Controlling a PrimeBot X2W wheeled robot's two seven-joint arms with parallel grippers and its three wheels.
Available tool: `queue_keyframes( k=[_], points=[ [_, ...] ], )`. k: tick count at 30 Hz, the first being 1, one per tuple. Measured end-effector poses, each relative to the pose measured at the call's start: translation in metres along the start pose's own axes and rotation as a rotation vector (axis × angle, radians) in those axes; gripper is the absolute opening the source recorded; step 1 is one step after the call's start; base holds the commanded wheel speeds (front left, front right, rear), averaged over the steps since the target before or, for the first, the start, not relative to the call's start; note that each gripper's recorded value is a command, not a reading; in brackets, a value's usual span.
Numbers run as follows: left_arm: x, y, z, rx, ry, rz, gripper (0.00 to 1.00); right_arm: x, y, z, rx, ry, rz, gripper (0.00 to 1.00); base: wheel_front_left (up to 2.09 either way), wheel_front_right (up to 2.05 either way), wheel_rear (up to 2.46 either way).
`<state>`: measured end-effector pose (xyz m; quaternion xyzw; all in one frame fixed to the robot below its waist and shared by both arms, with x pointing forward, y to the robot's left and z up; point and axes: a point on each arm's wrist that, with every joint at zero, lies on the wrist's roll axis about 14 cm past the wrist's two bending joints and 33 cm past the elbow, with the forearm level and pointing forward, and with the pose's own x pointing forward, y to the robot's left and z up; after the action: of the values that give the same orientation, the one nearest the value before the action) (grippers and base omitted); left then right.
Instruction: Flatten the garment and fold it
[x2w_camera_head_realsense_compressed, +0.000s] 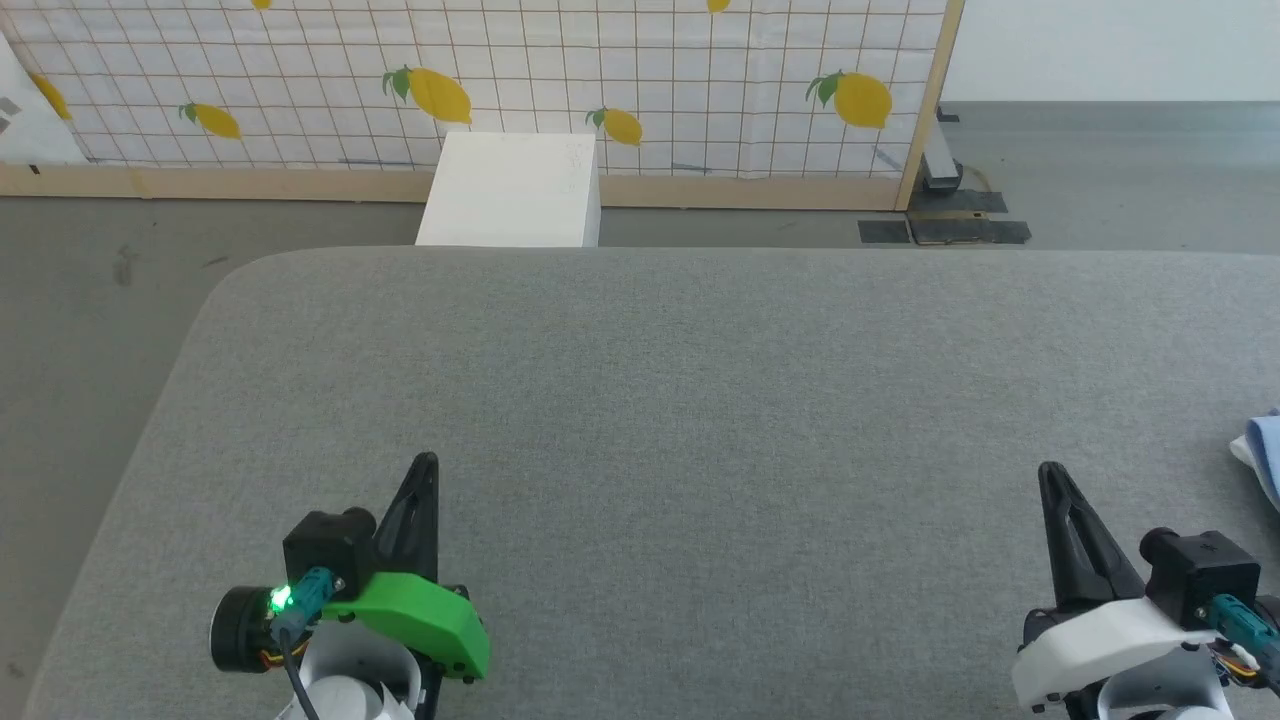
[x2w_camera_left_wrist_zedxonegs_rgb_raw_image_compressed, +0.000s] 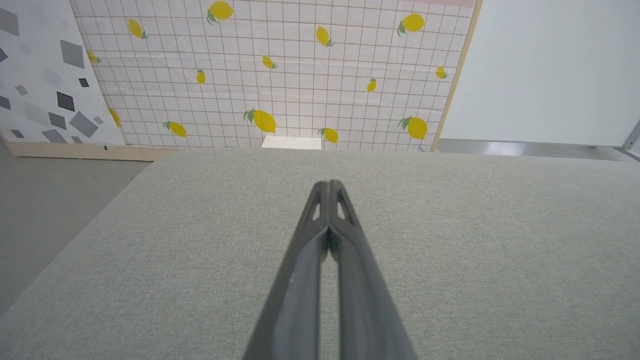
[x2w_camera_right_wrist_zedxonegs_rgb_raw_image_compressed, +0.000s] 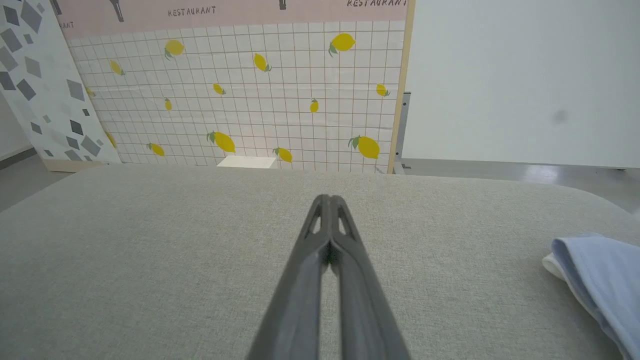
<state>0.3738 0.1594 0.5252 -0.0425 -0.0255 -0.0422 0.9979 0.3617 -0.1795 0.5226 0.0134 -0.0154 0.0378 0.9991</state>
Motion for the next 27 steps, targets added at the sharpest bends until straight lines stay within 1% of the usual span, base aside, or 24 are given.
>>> queue_keyframes(
  k=[27],
  points=[
    [0.0008, 0.007, 0.003, 0.06, 0.021, 0.032, 0.0, 0.0034, 0.0085, -0.002, -0.026, 0.029, 0.025, 0.0, 0.0, 0.0, 0.0]
  ],
)
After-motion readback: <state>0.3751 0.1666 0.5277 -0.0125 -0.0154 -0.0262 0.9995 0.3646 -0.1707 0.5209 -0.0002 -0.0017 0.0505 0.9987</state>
